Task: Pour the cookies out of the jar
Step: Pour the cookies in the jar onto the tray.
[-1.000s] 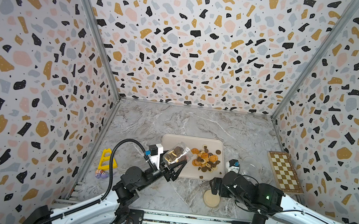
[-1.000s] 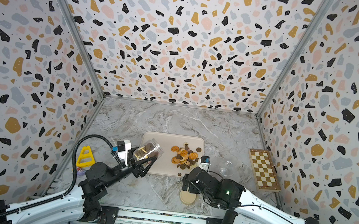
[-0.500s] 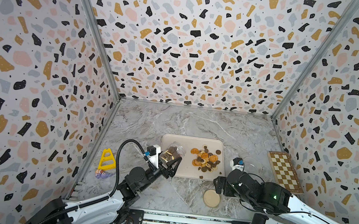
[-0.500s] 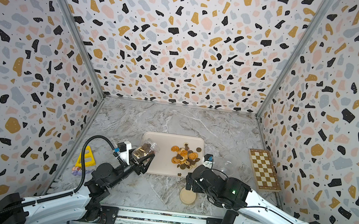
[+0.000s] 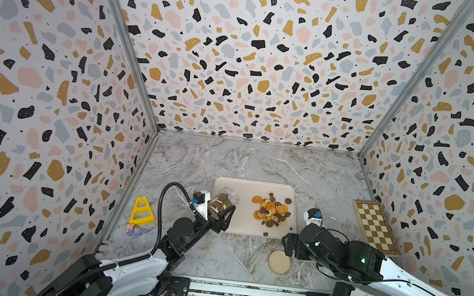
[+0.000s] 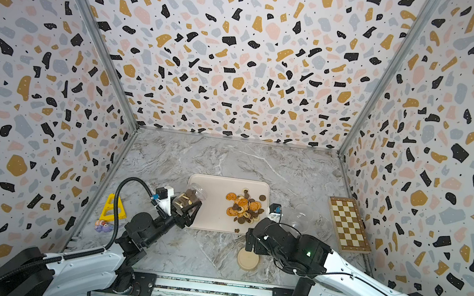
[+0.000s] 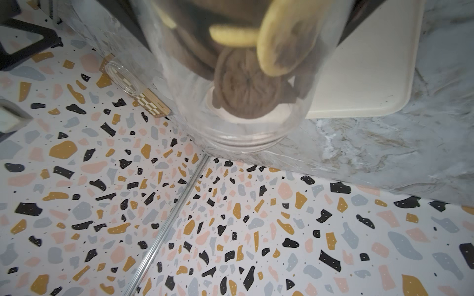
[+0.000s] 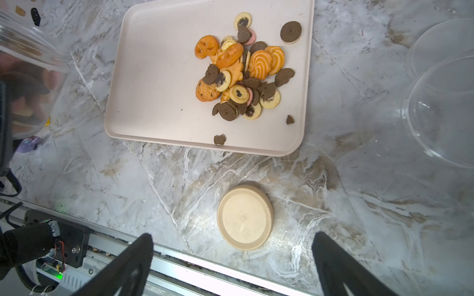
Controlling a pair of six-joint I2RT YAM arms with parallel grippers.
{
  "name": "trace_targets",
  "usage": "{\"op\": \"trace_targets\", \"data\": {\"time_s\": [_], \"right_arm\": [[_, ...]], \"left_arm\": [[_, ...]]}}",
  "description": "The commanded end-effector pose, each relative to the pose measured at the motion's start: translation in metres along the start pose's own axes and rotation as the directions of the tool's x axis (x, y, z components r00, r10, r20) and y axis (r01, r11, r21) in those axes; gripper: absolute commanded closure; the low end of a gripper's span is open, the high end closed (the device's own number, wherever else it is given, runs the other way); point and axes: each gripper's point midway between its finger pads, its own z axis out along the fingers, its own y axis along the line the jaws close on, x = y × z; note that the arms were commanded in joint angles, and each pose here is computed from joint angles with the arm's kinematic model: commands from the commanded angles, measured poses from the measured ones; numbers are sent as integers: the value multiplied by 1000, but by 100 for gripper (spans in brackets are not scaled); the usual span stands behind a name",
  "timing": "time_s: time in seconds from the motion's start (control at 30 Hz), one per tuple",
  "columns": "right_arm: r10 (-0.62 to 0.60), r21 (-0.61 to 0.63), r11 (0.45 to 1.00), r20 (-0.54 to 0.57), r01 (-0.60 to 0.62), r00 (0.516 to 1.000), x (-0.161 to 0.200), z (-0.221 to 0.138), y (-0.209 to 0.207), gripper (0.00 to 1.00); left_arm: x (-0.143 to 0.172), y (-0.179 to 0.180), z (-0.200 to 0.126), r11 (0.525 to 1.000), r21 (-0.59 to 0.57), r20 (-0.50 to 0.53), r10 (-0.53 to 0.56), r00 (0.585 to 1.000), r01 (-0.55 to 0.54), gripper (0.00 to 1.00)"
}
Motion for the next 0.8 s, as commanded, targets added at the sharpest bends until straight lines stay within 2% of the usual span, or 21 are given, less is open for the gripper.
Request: {"op": "trace_targets", "data": {"time_s": [0.0, 0.1, 0.53, 0.77], "right_arm": [[11, -6, 1000, 25, -11, 1000, -8, -11, 0, 1], [9, -5, 1000, 22, -9, 1000, -8, -10, 0, 2], [21, -15, 1000, 23, -21, 1000, -8, -11, 0, 2], [29, -12, 1000, 30, -28, 999, -10, -13, -3, 2]], "left_arm": [[-43, -21, 1, 996, 87, 167, 21, 986, -36, 100], [-33, -19, 10, 996, 81, 121, 36, 992, -46, 100], [-4, 4, 32, 999, 10, 29, 51, 998, -51, 100], [15, 20, 41, 999, -38, -13, 25, 1000, -25, 100]]}}
